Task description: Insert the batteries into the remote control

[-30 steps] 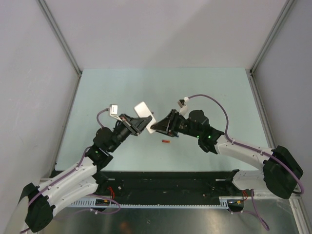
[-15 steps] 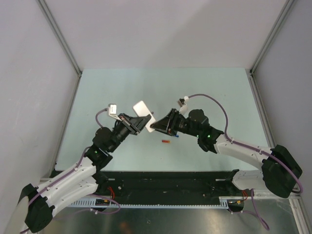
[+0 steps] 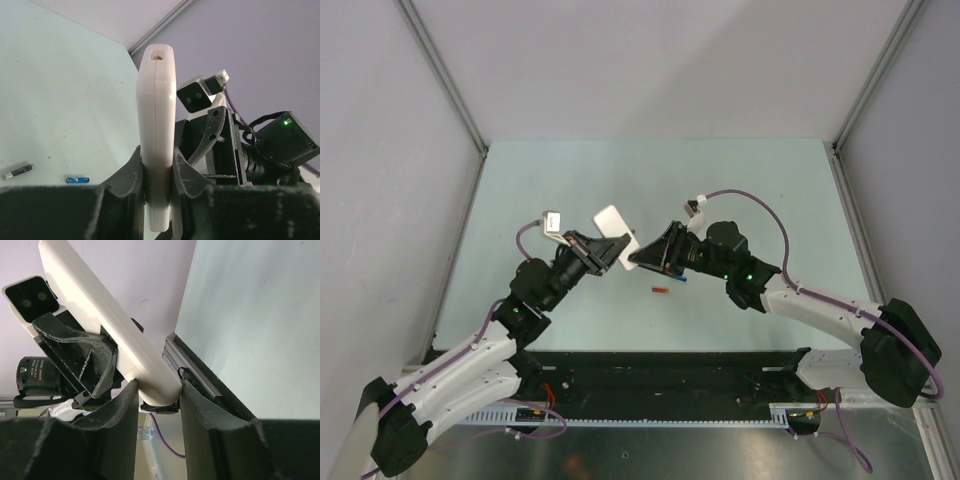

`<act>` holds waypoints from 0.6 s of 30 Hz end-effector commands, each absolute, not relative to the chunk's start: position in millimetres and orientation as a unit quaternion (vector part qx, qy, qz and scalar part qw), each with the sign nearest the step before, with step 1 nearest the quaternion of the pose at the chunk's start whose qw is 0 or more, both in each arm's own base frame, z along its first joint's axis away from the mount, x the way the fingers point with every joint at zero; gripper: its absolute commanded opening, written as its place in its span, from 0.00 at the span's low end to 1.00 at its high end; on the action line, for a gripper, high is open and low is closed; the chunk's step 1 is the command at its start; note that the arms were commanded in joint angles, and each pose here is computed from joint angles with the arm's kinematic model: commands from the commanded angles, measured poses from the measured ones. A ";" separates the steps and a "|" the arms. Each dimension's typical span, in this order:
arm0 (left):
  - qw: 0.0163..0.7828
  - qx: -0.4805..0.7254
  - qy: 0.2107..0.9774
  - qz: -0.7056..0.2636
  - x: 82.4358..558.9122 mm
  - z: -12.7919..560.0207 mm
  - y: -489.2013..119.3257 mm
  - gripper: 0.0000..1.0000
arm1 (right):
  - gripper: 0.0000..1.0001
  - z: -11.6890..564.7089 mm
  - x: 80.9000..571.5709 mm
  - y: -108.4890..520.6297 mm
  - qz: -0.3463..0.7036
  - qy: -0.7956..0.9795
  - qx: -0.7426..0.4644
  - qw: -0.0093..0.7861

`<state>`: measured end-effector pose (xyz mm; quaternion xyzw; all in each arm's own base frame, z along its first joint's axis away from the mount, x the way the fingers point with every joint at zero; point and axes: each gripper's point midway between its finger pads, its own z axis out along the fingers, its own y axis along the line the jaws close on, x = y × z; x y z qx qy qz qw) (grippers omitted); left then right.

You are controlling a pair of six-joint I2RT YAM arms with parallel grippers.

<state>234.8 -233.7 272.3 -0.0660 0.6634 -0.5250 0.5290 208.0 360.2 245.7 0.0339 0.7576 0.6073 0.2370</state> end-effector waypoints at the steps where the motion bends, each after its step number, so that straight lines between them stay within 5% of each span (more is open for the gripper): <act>1: 0.584 -0.057 0.590 -0.554 233.4 341.9 -229.3 0.00 | 0.20 209.5 196.7 354.2 0.554 0.805 0.014 0.213; 18: 0.591 -0.064 0.586 -0.551 241.0 347.9 -223.1 0.00 | 0.21 202.4 193.6 349.5 0.539 0.816 0.010 0.211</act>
